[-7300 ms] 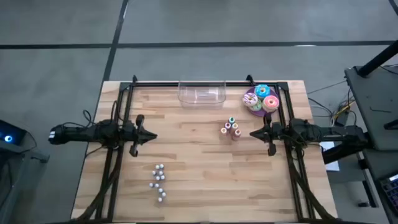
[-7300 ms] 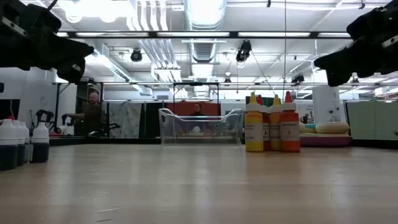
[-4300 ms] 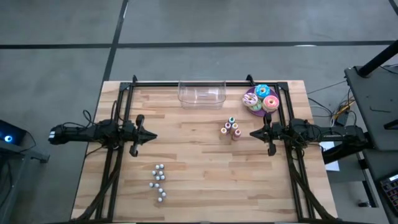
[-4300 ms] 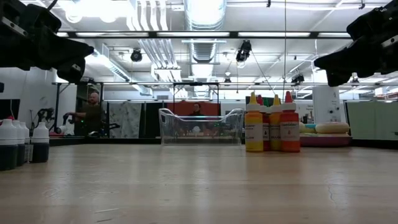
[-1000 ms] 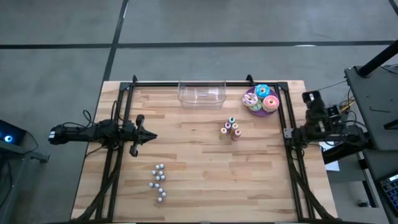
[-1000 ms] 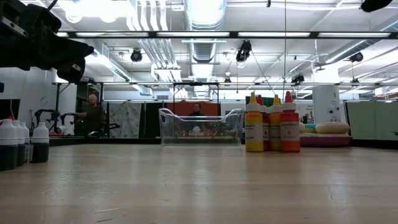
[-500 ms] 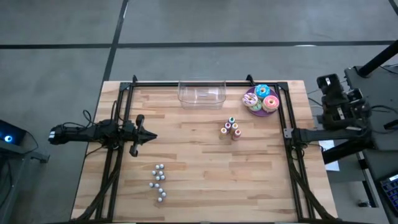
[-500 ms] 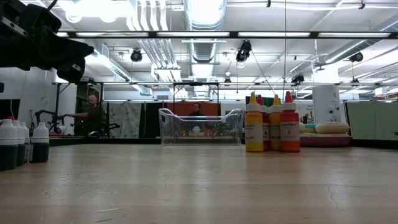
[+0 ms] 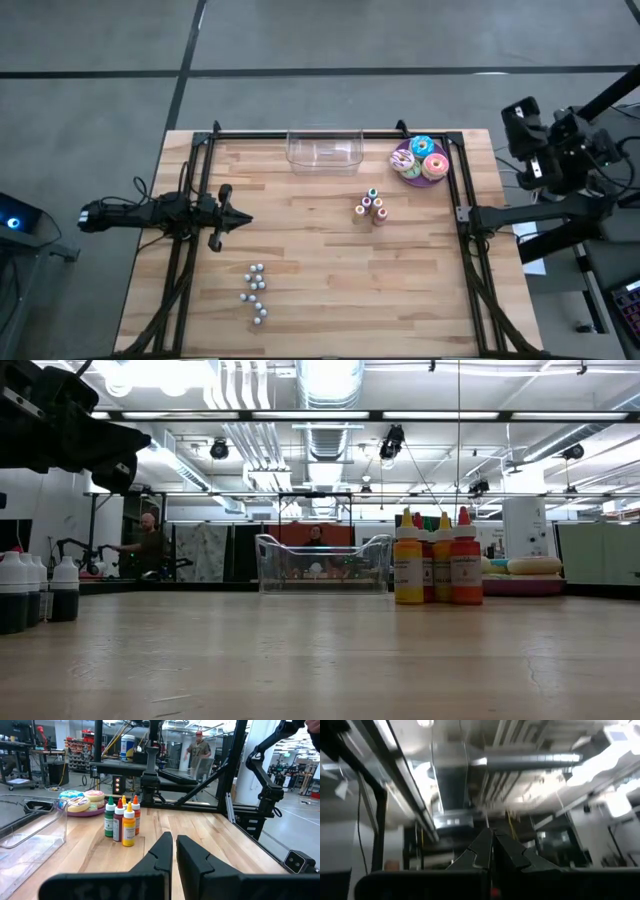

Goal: Pick & Place food coloring
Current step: Put the large orange food coloring bottle into the transparent bin

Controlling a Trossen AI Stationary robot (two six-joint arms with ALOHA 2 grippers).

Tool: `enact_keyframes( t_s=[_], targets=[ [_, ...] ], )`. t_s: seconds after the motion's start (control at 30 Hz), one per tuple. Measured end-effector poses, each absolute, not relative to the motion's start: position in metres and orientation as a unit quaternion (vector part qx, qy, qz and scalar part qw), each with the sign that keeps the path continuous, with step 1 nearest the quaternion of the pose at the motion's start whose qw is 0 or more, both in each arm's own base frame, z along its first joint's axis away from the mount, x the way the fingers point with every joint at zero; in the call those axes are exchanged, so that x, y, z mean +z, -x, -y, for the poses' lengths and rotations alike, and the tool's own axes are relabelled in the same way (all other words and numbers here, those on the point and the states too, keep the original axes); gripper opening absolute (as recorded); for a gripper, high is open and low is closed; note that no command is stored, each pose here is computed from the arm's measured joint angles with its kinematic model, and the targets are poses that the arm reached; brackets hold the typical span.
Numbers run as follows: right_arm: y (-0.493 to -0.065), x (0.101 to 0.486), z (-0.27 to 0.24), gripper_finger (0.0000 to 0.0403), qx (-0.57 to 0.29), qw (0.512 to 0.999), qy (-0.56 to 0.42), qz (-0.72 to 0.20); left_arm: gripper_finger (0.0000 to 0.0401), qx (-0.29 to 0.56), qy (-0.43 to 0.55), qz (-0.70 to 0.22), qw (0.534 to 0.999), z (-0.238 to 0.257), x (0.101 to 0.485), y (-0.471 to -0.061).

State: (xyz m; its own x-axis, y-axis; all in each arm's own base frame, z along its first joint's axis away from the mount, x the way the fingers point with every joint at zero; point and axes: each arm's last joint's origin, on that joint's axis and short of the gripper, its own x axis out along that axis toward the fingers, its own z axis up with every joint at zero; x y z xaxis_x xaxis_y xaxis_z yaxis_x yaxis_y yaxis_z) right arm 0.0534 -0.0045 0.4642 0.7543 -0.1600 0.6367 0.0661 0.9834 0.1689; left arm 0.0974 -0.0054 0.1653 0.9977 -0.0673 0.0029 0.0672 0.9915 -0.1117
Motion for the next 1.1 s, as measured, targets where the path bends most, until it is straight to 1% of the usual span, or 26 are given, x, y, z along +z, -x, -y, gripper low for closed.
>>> enact_keyframes(
  t_s=[0.3, 0.43, 0.57, 0.8, 1.1],
  targets=[
    [-0.079, 0.488, 0.004, 0.0009, -0.067, 0.978, -0.079, 0.180, 0.0000, -0.034, 0.056, 0.000, 0.998, 0.005, 0.165, -0.097],
    [-0.090, 0.493, 0.004, 0.0009, -0.072, 0.988, -0.073, 0.112, 0.0000, -0.034, 0.056, 0.000, 0.998, 0.005, 0.165, -0.097],
    [-0.100, 0.496, 0.004, 0.0009, -0.075, 0.993, -0.070, 0.064, 0.0000, -0.034, 0.056, 0.000, 0.998, 0.005, 0.165, -0.097],
    [-0.110, 0.490, 0.004, 0.0009, -0.081, 0.995, -0.062, -0.014, 0.0000, -0.034, 0.056, 0.000, 0.998, 0.005, 0.165, -0.097],
    [-0.129, 0.471, 0.004, 0.0009, -0.086, 0.988, -0.049, -0.115, 0.0000, -0.034, 0.056, 0.000, 0.998, 0.005, 0.165, -0.097]
  ],
)
